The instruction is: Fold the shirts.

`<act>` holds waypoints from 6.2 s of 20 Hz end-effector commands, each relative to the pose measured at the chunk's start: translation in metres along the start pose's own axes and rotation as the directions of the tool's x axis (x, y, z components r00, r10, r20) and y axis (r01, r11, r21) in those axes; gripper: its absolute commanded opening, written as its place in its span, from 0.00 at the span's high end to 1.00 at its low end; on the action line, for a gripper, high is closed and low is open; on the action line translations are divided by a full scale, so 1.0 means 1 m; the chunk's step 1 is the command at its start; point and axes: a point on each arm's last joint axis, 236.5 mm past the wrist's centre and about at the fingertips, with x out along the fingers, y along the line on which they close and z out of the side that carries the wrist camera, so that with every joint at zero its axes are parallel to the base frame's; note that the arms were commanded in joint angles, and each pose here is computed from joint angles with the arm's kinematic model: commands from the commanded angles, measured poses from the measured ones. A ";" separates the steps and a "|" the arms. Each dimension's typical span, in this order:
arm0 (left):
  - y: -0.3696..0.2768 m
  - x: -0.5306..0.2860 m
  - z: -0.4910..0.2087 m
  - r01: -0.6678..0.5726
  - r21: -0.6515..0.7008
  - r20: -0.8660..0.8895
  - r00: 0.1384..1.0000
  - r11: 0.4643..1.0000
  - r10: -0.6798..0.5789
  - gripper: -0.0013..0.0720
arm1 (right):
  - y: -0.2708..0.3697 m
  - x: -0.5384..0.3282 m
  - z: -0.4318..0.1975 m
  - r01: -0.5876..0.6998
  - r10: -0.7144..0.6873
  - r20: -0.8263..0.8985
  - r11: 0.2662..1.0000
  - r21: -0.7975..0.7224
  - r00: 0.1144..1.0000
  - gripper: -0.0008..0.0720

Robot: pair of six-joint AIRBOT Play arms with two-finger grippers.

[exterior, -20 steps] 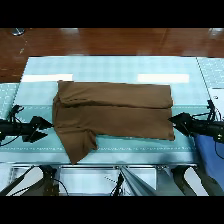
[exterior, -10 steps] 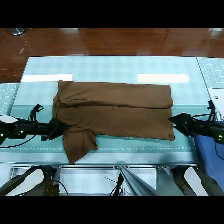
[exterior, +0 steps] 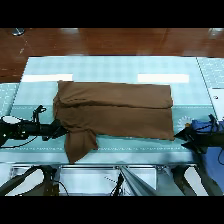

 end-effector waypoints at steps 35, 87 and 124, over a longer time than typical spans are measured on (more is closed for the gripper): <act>-0.145 -0.048 0.237 0.152 0.085 0.171 0.971 0.985 -0.165 0.95 | 0.198 -0.016 0.196 -0.326 0.363 0.101 0.907 -0.268 0.926 0.95; -0.348 0.253 -0.187 0.232 0.742 -0.385 0.916 0.629 0.116 0.95 | 0.192 -0.183 -0.029 -0.065 0.345 0.348 0.785 -0.616 0.872 0.95; -0.141 -0.097 -0.006 -0.085 0.451 0.421 0.898 0.888 -0.128 0.95 | 0.247 -0.121 0.075 0.224 -0.022 0.305 0.729 -0.647 0.952 0.14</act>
